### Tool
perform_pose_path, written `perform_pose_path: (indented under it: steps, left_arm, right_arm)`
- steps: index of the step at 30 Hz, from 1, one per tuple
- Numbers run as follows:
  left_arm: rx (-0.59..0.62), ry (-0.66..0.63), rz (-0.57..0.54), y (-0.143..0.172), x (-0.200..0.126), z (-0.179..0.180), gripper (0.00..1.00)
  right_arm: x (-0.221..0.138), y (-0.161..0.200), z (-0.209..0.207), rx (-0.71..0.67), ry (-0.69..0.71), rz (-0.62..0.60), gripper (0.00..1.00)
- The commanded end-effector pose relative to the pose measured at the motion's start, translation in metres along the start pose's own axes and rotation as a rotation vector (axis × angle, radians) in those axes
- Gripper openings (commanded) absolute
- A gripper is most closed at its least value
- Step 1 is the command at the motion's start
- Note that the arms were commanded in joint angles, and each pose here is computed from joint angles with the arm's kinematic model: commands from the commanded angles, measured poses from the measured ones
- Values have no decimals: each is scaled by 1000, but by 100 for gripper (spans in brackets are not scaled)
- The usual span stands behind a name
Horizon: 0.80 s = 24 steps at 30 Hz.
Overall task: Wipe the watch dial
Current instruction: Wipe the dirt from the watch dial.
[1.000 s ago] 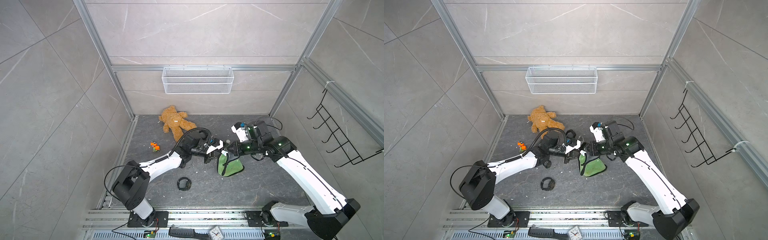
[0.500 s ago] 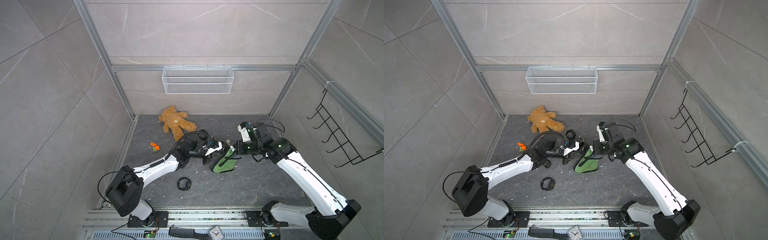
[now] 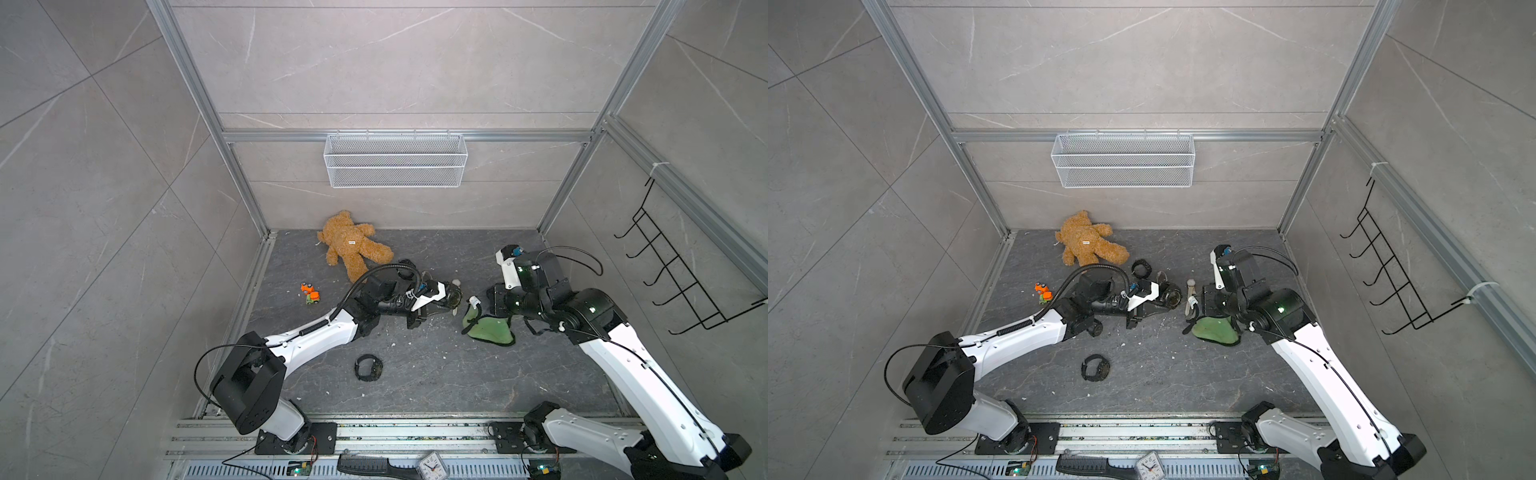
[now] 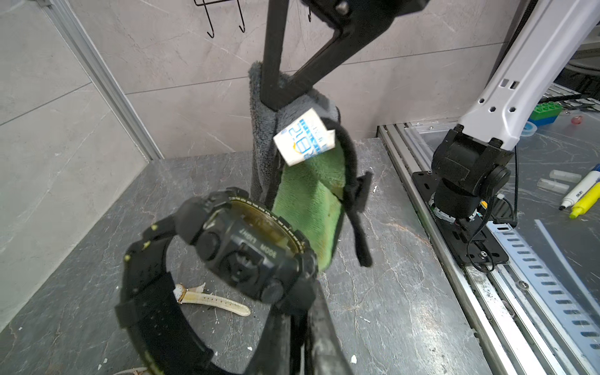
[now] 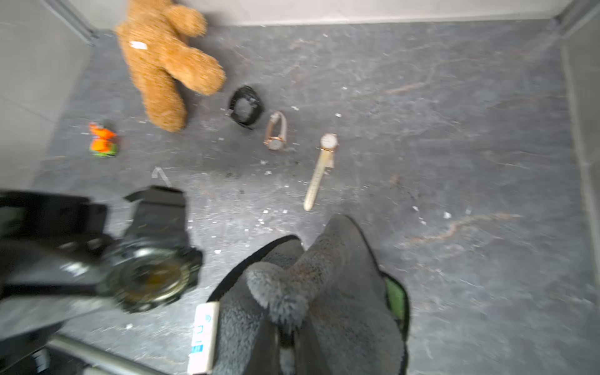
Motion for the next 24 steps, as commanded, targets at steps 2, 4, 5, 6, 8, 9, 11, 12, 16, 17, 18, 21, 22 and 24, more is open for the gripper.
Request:
perform_pose_path:
  steps: [2,4,5,6,8,9,11,12,16,17,18,21,22,24]
  left_arm:
    - [71,-15,-61,-22,3,12,0]
    - [67,-17,-58,-21,4,13,0]
    - [65,-22,-56,-20,4,14,0]
    - [62,-23,-54,-20,5,15,0]
    - [61,-25,-53,-19,6,16,0]
    - [59,-25,-53,-19,7,17,0]
    - [60,-30,-59,-20,8,18,0]
    - [59,-32,-61,-20,8,19,0]
    - [58,-34,-67,-20,9,19,0]
    - [59,-35,-66,-20,9,20,0]
    - [58,-38,-66,-20,9,20,0]
    - [56,-42,-74,-20,7,19,0]
    - [56,-45,-79,-21,7,19,0]
    - [57,-48,-85,-23,6,18,0]
  right_arm:
    - [1,4,28,-20,-193,0,0]
    - [2,5,35,-26,-219,8,0]
    - [2,6,38,-33,-231,12,0]
    - [2,6,41,-37,-243,13,0]
    - [2,6,48,-46,-276,16,0]
    - [3,6,51,-48,-294,19,0]
    - [5,5,57,-49,-315,24,0]
    - [7,6,58,-50,-320,29,0]
    - [19,8,70,-45,-359,55,0]
    - [23,8,70,-40,-359,58,0]
    - [26,8,72,-40,-362,64,0]
    - [33,5,73,-29,-349,57,0]
    - [35,4,72,-27,-344,52,0]
    - [39,4,69,-19,-320,49,0]
Point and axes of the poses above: each gripper's point midway between its finger pads, its own x axis out along the fingers, its own z axis along the line the jaws close on, y = z × x, the point moved 3 cm from there along -x, back along the fingers, and after that the axes turned 4 degrees about x, right-handed, at the moved point
